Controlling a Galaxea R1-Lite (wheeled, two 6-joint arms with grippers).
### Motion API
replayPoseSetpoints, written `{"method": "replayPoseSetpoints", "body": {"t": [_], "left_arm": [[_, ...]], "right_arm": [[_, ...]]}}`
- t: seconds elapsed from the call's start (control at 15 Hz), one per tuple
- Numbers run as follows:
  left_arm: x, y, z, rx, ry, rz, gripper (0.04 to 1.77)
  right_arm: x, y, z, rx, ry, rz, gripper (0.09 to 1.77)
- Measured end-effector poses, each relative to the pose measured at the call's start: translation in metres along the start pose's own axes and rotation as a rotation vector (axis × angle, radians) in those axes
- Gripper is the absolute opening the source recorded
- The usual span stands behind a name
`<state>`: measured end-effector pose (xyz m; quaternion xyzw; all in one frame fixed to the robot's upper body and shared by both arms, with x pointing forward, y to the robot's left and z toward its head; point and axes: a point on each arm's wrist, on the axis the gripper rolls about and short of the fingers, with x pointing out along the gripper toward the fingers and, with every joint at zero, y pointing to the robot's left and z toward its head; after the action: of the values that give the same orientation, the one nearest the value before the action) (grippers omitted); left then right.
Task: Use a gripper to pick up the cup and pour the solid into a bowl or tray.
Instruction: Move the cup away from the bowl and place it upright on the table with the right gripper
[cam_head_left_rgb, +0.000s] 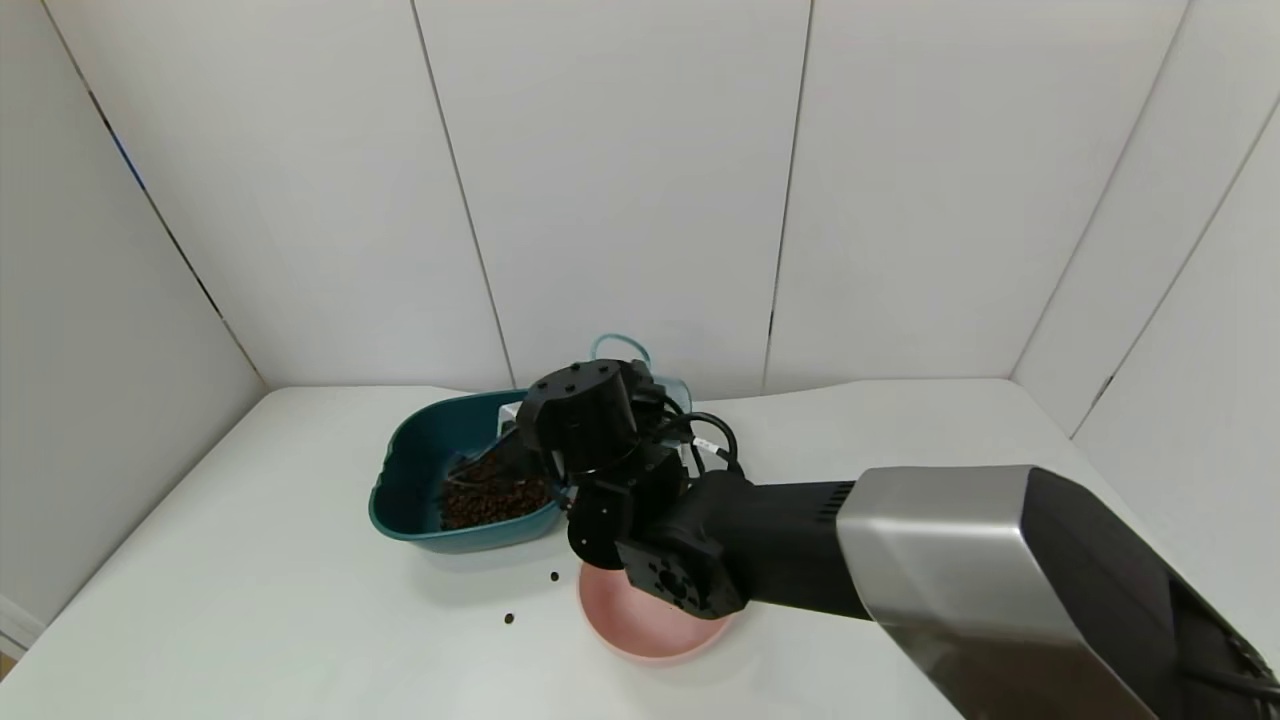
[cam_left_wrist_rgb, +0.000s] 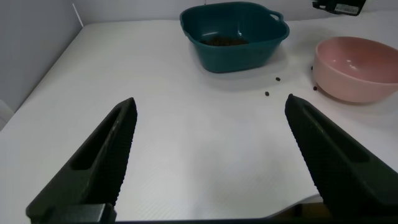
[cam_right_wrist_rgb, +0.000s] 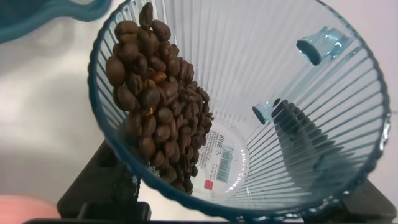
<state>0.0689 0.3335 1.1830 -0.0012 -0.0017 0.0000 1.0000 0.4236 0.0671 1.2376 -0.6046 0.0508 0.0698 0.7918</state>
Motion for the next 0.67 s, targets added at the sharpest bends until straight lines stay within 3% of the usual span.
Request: {"method": "replayPoseSetpoints", "body": {"t": [0.67], "left_arm": [[0.0, 0.0, 0.0, 0.0, 0.0, -0.001, 1.72]], "right_arm": [[-0.003, -0.082, -0.036, 0.215, 0.032, -0.037, 1.36]]}}
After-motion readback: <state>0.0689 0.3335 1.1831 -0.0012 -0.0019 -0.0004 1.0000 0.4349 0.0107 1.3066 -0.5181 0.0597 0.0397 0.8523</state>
